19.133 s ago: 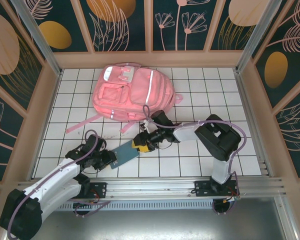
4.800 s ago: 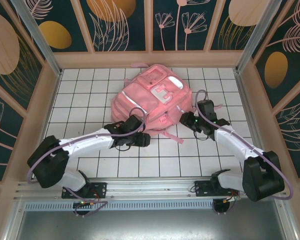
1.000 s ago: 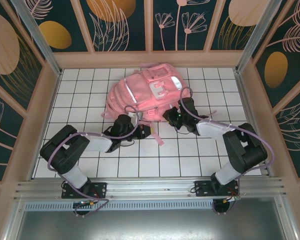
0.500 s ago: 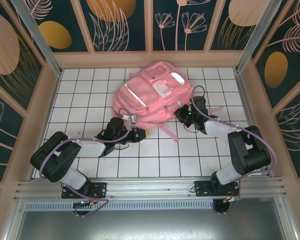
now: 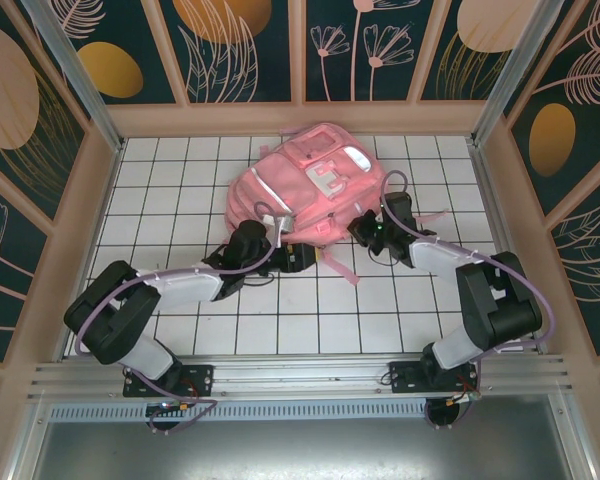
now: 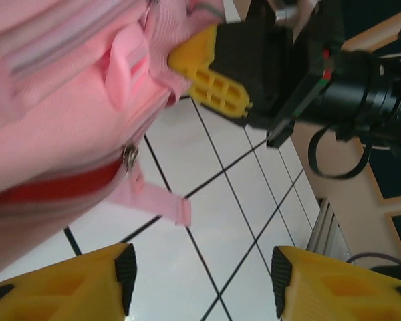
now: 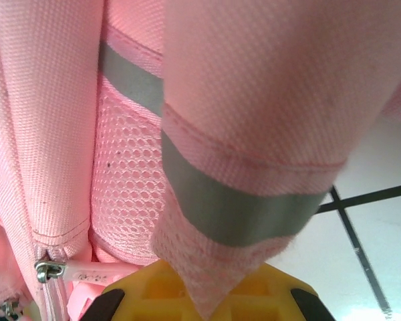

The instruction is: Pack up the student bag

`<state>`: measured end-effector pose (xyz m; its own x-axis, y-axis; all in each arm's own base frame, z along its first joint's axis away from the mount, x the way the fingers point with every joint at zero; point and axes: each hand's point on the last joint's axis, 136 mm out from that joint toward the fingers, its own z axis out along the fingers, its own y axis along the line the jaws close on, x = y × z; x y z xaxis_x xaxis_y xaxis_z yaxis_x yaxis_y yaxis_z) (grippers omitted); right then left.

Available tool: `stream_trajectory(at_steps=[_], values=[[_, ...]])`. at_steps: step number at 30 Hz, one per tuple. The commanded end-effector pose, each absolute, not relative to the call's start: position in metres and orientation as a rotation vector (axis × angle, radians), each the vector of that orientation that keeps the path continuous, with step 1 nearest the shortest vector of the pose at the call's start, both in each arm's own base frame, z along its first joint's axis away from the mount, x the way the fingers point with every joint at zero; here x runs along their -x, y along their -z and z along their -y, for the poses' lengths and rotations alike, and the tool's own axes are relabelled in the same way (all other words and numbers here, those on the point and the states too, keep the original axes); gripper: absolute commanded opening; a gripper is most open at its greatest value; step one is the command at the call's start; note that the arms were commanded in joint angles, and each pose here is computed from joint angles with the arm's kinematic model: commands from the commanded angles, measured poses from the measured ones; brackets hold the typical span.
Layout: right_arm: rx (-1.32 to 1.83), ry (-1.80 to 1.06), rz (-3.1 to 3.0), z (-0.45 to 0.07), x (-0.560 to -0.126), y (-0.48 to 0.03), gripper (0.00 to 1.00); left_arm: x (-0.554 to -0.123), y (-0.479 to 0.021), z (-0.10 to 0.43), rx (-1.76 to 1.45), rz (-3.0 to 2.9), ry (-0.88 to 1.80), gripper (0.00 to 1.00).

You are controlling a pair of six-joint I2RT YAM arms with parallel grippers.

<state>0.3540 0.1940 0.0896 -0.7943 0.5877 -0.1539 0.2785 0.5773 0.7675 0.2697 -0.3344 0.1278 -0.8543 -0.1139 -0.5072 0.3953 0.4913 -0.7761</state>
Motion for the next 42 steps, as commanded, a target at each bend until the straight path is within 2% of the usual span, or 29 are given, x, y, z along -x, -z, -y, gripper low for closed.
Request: stream_trajectory(at_steps=[1, 14, 17, 32, 37, 42], values=[[-0.62, -1.202, -2.398, -0.219, -0.357, -0.113, 0.0, -0.272, -0.111, 0.343, -0.167, -2.318, 1.39, 0.63], [-0.673, -1.375, -2.342, -0.235, -0.359, -0.135, 0.0, -0.28, -0.088, 0.344, -0.127, -2.356, 1.349, 0.64], [-0.686, -1.393, -2.338, -0.236, -0.358, -0.137, 0.0, -0.284, -0.08, 0.347, -0.101, -2.34, 1.372, 0.61], [-0.756, -1.523, -2.304, -0.248, -0.355, -0.138, 0.0, -0.29, -0.094, 0.35, -0.055, -2.157, 1.498, 0.56], [-0.761, -1.561, -2.296, -0.254, -0.355, -0.139, 0.0, -0.293, -0.09, 0.346, -0.001, -2.144, 1.489, 0.49], [-0.758, -1.547, -2.303, -0.255, -0.354, -0.137, 0.0, -0.295, -0.089, 0.339, 0.039, -2.138, 1.457, 0.31]])
